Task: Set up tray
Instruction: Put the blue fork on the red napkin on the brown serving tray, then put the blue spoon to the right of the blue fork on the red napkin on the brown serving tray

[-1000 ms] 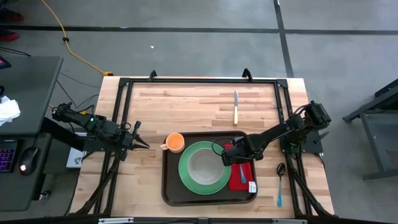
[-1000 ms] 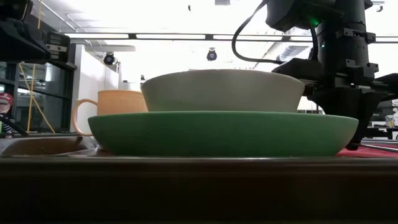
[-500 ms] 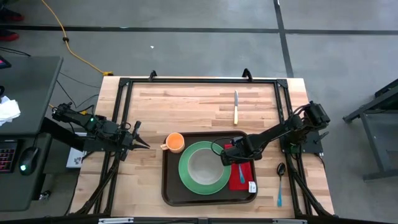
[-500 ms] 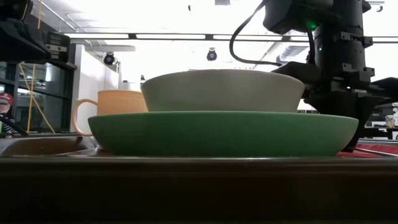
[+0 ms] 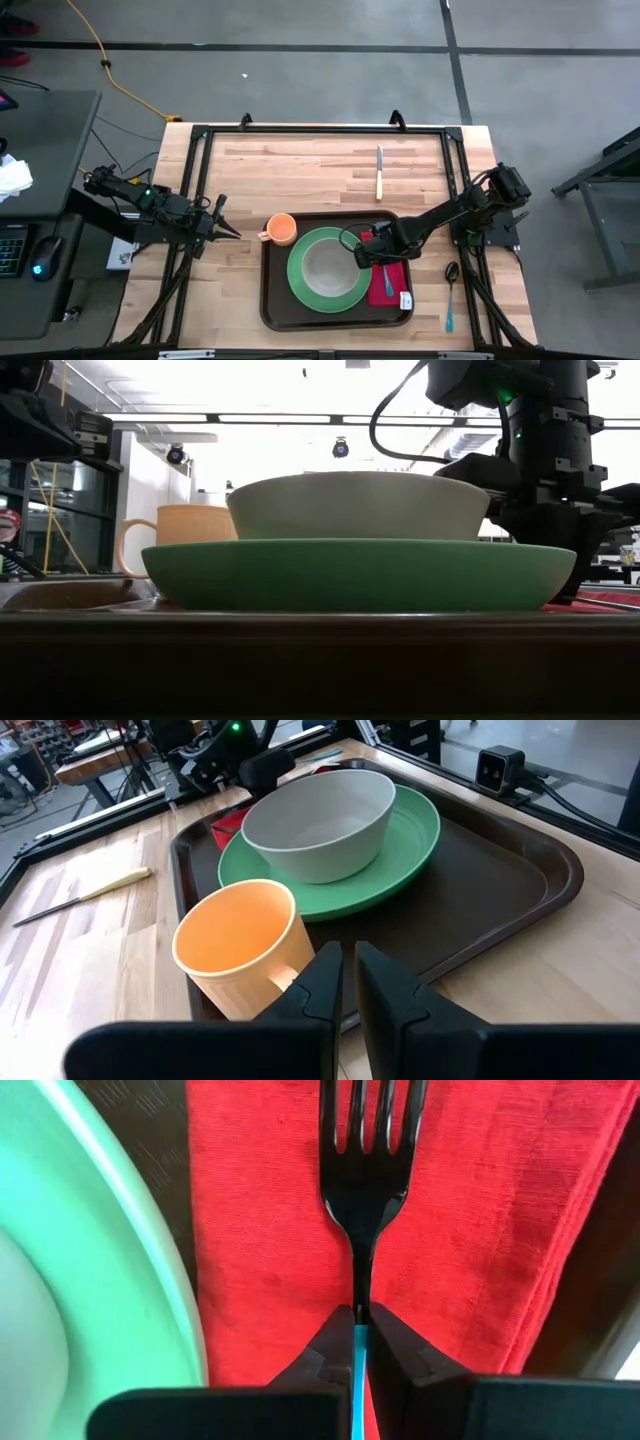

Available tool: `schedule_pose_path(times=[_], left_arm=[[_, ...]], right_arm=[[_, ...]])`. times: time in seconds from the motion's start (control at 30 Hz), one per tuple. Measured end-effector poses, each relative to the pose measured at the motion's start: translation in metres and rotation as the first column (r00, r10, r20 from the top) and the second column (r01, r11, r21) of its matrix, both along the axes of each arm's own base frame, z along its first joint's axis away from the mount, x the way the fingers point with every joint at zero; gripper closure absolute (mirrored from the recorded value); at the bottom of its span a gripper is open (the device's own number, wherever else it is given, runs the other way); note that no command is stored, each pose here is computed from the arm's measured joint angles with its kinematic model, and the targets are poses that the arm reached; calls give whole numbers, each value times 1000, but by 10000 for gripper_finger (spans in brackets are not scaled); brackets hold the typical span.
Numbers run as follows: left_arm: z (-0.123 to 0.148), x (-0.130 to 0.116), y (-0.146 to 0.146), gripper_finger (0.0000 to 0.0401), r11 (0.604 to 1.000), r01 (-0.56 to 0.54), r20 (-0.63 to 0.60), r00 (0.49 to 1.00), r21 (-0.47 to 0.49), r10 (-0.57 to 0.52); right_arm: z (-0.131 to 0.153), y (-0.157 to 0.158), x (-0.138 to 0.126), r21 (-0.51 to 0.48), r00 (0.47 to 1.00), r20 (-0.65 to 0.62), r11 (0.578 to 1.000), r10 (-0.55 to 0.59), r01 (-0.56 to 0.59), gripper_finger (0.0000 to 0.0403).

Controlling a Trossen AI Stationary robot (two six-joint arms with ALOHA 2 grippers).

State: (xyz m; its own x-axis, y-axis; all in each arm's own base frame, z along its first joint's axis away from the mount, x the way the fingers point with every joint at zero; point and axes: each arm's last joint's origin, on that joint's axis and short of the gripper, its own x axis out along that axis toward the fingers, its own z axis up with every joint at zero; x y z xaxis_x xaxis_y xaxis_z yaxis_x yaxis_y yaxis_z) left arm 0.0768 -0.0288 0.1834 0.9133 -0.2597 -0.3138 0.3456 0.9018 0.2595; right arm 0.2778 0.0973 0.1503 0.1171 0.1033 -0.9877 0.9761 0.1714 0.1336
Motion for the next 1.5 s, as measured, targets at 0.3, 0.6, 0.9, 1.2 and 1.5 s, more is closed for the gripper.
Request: schedule_pose_path(times=[0.3, 0.6, 0.9, 1.2, 1.5], left_arm=[[0, 0, 0, 339, 1000, 0, 0, 1000, 0, 0], [0, 0, 0, 339, 1000, 1, 0, 1000, 0, -1], [0, 0, 0, 339, 1000, 1, 0, 1000, 0, -1], [0, 0, 0, 339, 1000, 3, 1, 1000, -2, -3], [0, 0, -1, 339, 1000, 20, 1, 1000, -8, -20]], right_arm=[[0, 0, 0, 7, 1000, -3, 1000, -3, 3, 370], [1, 1, -1, 54, 1000, -23, 998, 16, -14, 323], [4, 2, 0, 144, 998, -45, 989, 40, -33, 319], [41, -1, -1, 72, 999, -17, 997, 35, -34, 320], [104, -33, -36, -143, 996, 74, 988, -42, 52, 320]])
